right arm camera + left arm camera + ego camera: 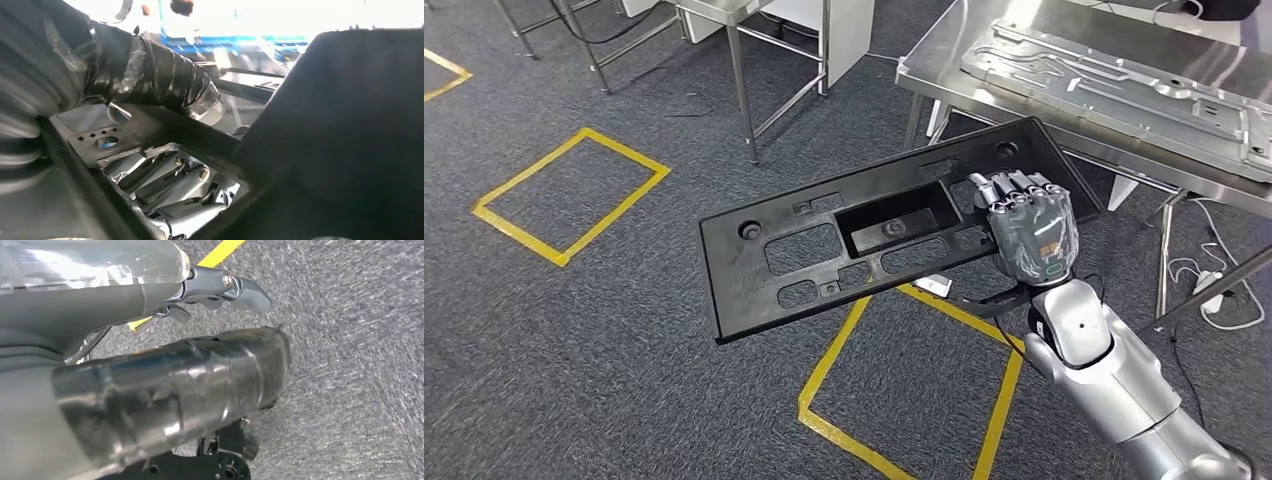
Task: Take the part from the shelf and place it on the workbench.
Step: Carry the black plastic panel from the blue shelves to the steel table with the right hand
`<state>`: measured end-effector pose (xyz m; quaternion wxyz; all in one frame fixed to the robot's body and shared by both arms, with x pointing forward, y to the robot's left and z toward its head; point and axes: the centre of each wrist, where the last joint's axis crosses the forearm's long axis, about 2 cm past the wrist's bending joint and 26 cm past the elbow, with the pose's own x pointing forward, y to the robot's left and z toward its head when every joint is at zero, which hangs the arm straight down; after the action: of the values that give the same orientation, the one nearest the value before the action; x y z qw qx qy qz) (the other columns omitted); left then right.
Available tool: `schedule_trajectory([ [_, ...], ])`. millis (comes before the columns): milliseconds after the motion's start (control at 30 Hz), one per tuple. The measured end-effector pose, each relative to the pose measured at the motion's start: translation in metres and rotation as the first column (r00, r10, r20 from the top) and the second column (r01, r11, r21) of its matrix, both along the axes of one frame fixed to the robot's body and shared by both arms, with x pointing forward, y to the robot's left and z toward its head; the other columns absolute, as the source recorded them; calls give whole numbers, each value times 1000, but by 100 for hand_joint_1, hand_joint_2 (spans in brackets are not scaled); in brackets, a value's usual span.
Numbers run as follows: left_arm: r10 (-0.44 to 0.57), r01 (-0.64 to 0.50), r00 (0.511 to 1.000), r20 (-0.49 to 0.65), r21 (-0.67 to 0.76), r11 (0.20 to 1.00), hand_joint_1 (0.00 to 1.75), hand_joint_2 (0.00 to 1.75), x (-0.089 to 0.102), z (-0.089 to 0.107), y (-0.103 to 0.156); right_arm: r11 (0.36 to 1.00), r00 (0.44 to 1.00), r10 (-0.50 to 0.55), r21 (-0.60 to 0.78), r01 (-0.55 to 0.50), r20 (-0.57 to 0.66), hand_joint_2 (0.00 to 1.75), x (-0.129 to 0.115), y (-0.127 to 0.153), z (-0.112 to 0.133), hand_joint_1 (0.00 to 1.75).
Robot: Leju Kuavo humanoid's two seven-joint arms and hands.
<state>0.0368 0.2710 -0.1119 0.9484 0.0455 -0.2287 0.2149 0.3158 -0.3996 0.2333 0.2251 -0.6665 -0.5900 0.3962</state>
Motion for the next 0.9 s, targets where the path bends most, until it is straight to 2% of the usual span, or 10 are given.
schedule_trajectory([
  [167, -1, 1, 1000, 4, -4, 1000, 0, 0, 0, 0, -2, 997, 1000, -5, 75, 3, 30, 175, -13, 1, -6, 175],
  [500, -6, 6, 1000, 13, -3, 1000, 0, 0, 4, 0, -2, 992, 998, -31, 124, 25, 47, 175, -22, 1, -11, 175],
  [900, -15, 15, 1000, 14, 5, 1000, 0, 0, 5, 1, -1, 997, 997, -70, 47, 68, 27, 175, -31, -2, -17, 175],
])
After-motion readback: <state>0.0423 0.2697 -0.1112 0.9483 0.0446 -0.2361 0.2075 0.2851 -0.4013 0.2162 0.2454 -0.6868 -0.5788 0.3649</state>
